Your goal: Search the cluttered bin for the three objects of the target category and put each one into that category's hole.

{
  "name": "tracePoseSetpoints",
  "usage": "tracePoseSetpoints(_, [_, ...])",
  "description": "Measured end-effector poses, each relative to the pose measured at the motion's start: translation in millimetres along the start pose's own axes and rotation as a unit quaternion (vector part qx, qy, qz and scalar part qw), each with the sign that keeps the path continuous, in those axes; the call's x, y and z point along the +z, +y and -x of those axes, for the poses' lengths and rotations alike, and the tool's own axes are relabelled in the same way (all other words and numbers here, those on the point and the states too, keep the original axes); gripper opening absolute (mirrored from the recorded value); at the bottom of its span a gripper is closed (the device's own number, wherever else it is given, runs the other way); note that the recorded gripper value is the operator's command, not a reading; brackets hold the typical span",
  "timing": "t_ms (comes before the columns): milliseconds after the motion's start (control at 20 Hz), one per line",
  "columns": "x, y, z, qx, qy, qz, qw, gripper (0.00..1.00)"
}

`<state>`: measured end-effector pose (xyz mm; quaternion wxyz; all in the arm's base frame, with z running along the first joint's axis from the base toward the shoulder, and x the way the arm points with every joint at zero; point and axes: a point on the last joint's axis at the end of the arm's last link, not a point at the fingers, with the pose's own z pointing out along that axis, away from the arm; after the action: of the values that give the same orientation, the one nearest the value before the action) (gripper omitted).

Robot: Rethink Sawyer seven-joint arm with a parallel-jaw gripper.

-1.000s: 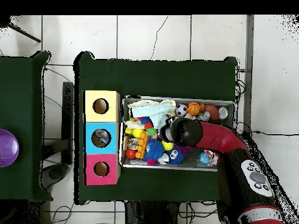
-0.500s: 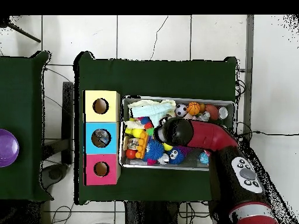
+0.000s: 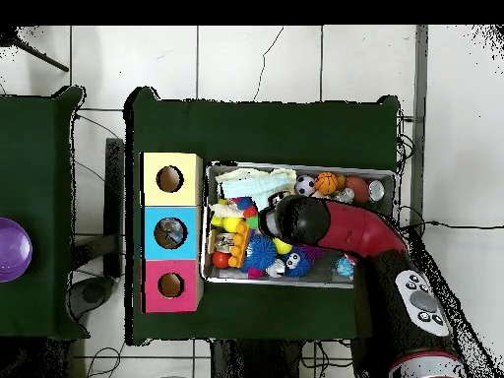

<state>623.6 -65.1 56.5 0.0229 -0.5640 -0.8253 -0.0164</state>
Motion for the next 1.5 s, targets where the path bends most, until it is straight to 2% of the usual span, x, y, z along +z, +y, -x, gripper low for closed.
tracePoseSetpoints(150, [-8.7,8.9,-4.6,0.004,0.001,0.007,1.0000,1.00])
tracePoseSetpoints(350, [-16.0,17.9,-19.2,0.003,0.013,0.001,0.9999,1.00])
tracePoseSetpoints(500, [-20.9,19.3,-33.1,-0.006,0.027,-0.021,0.9994,1.00])
tracePoseSetpoints(550, [-23.9,17.2,-42.9,-0.012,0.042,-0.045,0.9980,1.00])
tracePoseSetpoints(700, [-25.7,14.1,-51.1,-0.016,0.057,-0.069,0.9959,1.00])
tracePoseSetpoints(750, [-26.4,11.5,-58.1,-0.018,0.072,-0.088,0.9933,1.00])
tracePoseSetpoints(900, [-24.5,10.2,-63.4,-0.016,0.084,-0.100,0.9913,1.00])
tracePoseSetpoints(1000, [-21.5,10.4,-64.1,-0.012,0.088,-0.100,0.9910,1.00])
tracePoseSetpoints(1200, [-6.6,12.6,-61.9,-0.002,0.090,-0.086,0.9923,1.00])
tracePoseSetpoints(1300, [13.3,17.0,-53.8,0.005,0.072,-0.050,0.9961,1.00])
tracePoseSetpoints(1450, [27.6,20.7,-45.8,0.011,0.054,-0.019,0.9983,1.00])
tracePoseSetpoints(1500, [39.2,23.6,-39.3,0.017,0.039,0.007,0.9991,1.00])
